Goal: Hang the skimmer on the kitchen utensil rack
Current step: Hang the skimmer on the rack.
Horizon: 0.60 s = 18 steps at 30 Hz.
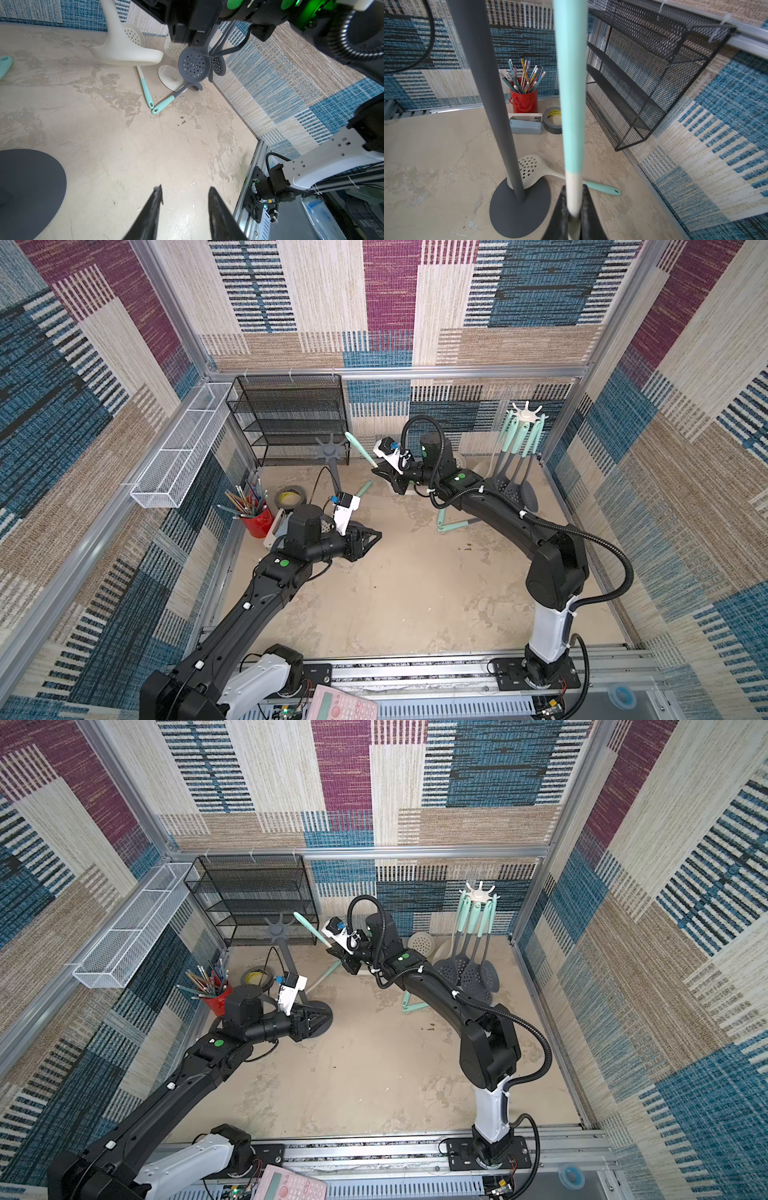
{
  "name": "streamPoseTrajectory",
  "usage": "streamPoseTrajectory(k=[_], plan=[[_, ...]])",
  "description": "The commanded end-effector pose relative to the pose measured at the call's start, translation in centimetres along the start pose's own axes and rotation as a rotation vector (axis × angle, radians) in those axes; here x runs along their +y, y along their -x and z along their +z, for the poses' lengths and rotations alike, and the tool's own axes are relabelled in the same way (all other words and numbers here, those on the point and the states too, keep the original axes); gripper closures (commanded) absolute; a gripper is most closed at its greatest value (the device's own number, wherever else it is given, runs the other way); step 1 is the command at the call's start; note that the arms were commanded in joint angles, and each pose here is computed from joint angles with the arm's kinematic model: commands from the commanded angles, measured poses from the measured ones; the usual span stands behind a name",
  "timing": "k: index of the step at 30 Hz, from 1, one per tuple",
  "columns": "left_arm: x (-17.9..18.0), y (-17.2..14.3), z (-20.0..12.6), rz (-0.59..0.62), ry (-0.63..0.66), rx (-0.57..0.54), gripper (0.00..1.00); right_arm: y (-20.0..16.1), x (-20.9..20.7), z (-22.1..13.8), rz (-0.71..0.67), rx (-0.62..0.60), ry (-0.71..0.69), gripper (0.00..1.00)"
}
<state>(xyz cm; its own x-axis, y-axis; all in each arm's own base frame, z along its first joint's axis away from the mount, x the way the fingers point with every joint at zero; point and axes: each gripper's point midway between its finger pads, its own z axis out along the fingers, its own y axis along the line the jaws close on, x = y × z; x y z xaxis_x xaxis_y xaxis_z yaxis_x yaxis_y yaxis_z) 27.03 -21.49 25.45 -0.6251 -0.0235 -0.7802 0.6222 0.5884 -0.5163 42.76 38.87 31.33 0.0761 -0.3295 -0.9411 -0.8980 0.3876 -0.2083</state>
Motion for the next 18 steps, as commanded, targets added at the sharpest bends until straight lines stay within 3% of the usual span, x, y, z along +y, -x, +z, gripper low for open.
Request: streamPoseTrajectory(k=[1,18], plan=[[-0.53,0.54,0.00,-0.006,-0.029,-0.018,0.61,1.88,-0.70,-0.23,-0.037,-0.054,-0.065,0.99],[-0.68,0.64,-0.07,-0.004,-0.034,-0.019,0.61,1.60,-0.60,0.08,-0.072,-0.043,-0.133,0.99]])
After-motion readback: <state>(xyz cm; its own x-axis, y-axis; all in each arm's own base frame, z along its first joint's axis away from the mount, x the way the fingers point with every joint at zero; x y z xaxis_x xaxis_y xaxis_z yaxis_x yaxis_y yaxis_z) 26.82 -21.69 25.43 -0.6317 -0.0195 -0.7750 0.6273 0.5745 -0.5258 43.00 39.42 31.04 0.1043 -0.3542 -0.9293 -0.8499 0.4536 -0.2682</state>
